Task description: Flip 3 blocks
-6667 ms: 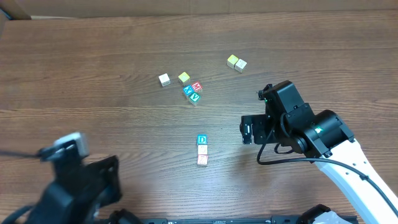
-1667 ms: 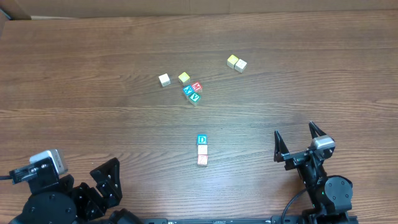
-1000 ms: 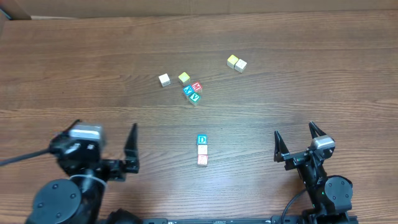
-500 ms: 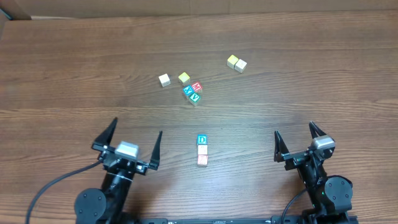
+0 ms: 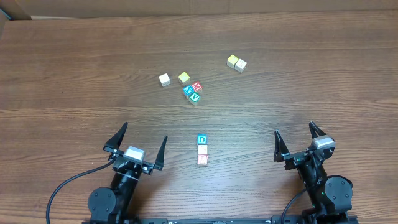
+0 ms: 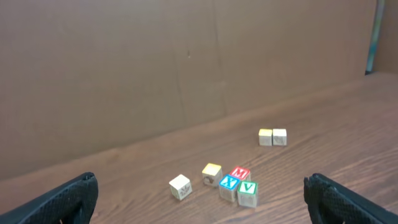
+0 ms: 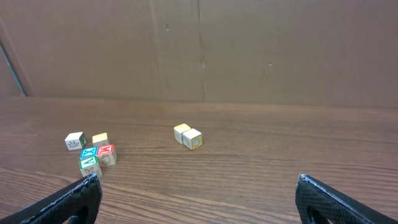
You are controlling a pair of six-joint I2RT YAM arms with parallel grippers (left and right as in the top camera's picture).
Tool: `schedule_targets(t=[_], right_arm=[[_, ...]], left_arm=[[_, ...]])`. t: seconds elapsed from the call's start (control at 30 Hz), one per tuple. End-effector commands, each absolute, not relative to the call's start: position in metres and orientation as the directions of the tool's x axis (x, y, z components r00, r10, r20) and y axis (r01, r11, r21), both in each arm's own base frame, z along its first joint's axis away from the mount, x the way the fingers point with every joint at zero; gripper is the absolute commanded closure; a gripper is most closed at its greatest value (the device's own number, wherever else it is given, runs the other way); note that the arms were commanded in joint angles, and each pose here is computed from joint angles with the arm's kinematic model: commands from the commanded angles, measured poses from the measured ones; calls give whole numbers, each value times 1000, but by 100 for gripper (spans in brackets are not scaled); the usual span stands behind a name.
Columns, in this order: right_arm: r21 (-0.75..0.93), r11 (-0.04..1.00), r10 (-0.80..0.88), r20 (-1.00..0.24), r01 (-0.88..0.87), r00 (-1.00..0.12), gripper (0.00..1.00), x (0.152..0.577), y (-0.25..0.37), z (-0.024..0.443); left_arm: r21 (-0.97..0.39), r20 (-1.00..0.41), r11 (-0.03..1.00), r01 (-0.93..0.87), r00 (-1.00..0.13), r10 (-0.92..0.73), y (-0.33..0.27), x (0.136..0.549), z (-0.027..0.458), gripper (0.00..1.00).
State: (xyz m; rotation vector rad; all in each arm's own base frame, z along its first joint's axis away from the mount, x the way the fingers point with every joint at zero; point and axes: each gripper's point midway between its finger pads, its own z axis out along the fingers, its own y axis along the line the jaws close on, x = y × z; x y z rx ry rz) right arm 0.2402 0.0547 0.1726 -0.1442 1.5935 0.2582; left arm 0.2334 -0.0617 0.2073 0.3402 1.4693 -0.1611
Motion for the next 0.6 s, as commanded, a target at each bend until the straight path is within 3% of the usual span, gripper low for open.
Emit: schedule_targets(t=[0.0, 0.2, 0.33, 0.57], right_arm=[[71, 969, 65, -997, -236, -33, 0, 241, 52, 171], [71, 969, 65, -997, -236, -33, 0, 241, 52, 171], [71, 969, 65, -997, -236, -33, 0, 241, 52, 171], [71, 969, 65, -997, -236, -33, 0, 241, 52, 171]], left_arm=[[79, -995, 945, 317, 90, 53, -61, 236, 196, 0], [68, -997, 955, 288, 60, 53, -56, 239, 185, 0], [35, -998, 962, 269, -48, 50, -52, 240, 160, 0], [39, -997, 965, 261, -49, 54, -50, 240, 159, 0]])
